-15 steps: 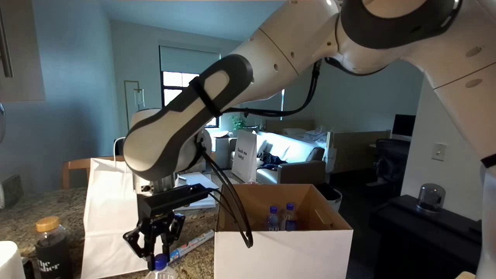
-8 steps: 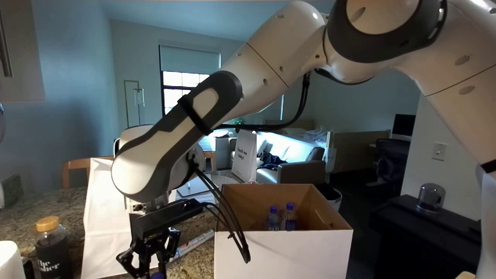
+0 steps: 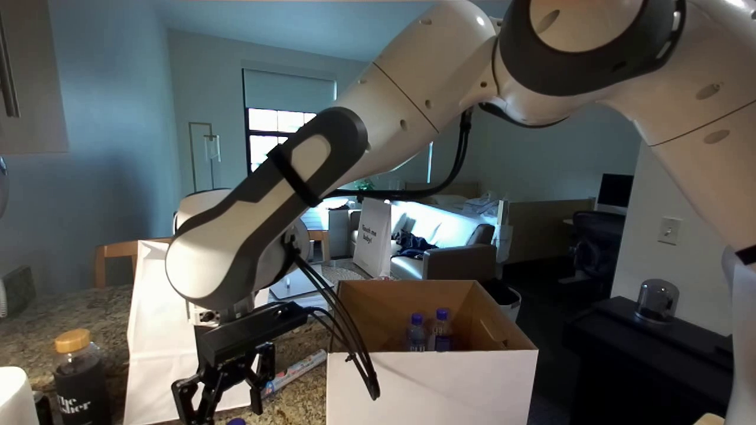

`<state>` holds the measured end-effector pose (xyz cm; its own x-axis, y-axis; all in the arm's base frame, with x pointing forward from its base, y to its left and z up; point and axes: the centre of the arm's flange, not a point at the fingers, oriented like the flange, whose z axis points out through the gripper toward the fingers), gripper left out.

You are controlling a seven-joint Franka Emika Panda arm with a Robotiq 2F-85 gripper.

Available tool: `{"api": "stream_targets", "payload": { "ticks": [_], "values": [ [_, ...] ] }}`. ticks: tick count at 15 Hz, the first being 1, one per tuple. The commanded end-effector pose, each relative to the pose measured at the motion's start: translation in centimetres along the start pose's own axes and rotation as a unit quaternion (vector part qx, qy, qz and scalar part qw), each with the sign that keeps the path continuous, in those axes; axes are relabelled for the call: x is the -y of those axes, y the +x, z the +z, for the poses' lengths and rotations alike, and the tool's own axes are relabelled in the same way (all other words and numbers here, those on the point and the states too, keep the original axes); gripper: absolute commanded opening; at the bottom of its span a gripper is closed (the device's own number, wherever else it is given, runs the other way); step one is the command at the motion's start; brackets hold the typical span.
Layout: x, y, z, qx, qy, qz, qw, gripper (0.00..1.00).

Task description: Remove two bottles from the box

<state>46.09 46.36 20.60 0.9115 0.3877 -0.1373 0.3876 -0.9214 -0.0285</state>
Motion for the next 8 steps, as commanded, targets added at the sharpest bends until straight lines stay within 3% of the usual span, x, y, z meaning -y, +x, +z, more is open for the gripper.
{"api": "stream_targets", "payload": {
  "ticks": [1,5,8],
  "values": [
    [0.3,-1.9,-1.8,-0.028,-0.013,0.023,0.9993,0.99],
    [-0.5,-3.2,-7.3,-0.05,-0.026,0.043,0.9975,1.0],
    [-4.1,-4.5,-12.8,-0.062,-0.052,0.065,0.9946,1.0]
  ]
}}
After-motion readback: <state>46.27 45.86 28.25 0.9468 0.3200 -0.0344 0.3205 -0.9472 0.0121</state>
